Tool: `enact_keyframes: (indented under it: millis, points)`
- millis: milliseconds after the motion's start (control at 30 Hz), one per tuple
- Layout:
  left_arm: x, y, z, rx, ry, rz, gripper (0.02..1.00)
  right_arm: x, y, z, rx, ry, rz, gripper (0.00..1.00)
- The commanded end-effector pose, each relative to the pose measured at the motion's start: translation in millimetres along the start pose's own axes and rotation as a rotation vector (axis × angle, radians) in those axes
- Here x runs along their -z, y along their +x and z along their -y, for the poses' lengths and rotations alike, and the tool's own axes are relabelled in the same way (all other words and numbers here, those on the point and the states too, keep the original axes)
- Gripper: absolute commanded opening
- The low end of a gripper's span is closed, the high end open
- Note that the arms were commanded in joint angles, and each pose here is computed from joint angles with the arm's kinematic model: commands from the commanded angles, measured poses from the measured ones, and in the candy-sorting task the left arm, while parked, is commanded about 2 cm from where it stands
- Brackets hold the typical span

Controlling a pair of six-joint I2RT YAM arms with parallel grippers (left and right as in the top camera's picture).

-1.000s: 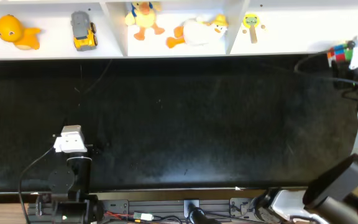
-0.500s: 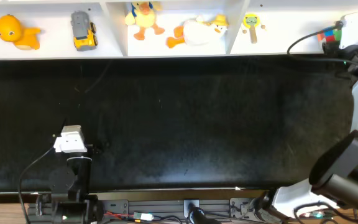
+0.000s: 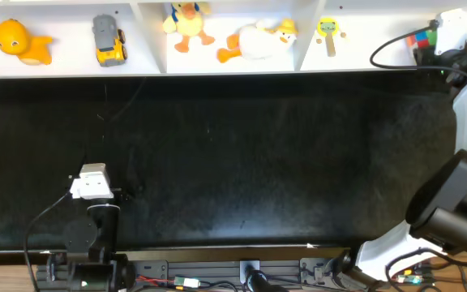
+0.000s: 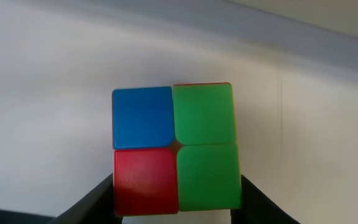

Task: Store Toys

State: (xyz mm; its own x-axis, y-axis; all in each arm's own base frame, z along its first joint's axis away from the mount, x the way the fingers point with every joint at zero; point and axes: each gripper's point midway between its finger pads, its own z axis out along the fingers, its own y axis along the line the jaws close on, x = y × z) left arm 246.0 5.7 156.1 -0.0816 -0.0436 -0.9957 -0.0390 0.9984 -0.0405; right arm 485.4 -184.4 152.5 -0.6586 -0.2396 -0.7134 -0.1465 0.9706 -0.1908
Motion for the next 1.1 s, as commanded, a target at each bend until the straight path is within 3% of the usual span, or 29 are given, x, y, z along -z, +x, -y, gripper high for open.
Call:
enact_keyframes:
  millis: [33,533,1100]
  points:
    - [0.3,-0.1,-0.5,-0.021,0.000,0.005,0.998,1.3,-20.8,4.2,0.002,0.017,0.045,0.288]
    - [0.3,-0.1,-0.5,-0.021,0.000,0.005,0.998,-2.8,-31.4,7.6,-0.123,0.030,0.091,0.286]
    - [0.3,-0.1,-0.5,-0.021,0.000,0.005,0.998,-25.8,-17.5,-3.7,-0.156,-0.005,0.051,0.308]
